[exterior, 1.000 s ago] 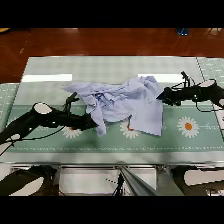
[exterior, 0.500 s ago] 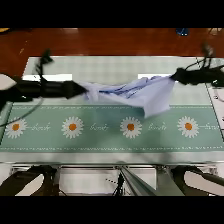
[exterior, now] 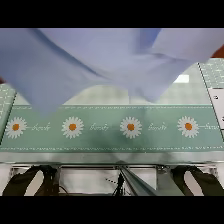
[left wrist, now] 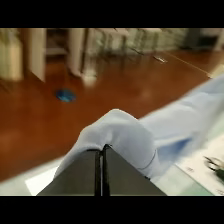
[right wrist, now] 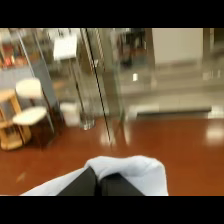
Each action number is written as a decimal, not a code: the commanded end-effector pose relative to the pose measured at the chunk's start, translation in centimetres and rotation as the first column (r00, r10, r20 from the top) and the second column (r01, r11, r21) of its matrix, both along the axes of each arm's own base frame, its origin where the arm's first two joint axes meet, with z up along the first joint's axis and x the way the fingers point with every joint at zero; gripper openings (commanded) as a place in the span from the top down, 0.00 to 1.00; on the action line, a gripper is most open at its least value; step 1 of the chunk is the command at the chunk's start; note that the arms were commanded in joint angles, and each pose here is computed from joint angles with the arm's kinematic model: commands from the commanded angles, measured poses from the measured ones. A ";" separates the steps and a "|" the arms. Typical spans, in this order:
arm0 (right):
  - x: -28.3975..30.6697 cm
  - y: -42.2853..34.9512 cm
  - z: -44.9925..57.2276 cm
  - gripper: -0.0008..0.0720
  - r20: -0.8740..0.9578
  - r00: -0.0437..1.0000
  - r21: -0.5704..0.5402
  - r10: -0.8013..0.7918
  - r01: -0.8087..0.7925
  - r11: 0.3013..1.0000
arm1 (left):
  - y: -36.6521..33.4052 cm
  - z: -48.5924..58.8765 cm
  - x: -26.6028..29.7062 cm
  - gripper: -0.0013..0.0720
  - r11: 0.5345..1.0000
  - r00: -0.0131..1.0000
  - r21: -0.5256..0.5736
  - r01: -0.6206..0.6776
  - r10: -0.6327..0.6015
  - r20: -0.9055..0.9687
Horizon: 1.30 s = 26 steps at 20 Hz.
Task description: Fold the shirts.
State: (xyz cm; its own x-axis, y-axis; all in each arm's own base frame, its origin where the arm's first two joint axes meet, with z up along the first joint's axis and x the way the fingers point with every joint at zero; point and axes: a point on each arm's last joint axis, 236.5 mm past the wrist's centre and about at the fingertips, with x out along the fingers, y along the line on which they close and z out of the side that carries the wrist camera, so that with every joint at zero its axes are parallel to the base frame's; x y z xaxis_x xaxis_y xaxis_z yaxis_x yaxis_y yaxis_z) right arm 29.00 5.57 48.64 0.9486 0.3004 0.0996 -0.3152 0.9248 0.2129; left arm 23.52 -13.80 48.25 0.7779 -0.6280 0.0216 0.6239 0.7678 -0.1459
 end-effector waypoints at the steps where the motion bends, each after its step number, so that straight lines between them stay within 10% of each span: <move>1: -8.1 0.6 5.1 0.96 0.140 0.989 0.038 -0.052 0.047 0.998 | 2.5 3.9 -6.0 0.95 0.971 0.963 0.057 -0.233 0.222 0.155; 9: -11.2 -2.1 -4.1 0.96 -0.214 0.952 -0.133 -0.218 0.193 0.972 | 3.2 -5.1 -11.0 0.95 0.939 0.932 0.197 -0.280 0.316 -0.178; 13: -8.2 -5.0 -13.8 0.96 -0.575 0.769 -0.332 -0.279 0.092 0.939 | 3.9 -11.5 -8.6 0.95 0.950 0.863 0.223 -0.220 0.296 -0.409; 26: 18.9 -0.3 -33.2 0.96 -0.835 0.550 -0.108 -0.008 -0.149 0.983 | 7.7 -32.4 13.3 0.95 0.984 0.609 0.053 -0.169 0.147 -0.780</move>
State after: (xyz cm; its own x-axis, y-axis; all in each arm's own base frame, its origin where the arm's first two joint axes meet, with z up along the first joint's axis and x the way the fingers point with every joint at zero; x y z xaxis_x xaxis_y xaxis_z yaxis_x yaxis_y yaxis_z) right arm 42.83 3.38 19.87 0.5658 0.2801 -0.7755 -0.1275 0.9589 0.2533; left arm 32.18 -6.89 20.32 0.6269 -0.4796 -0.6140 0.1788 0.8556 -0.4858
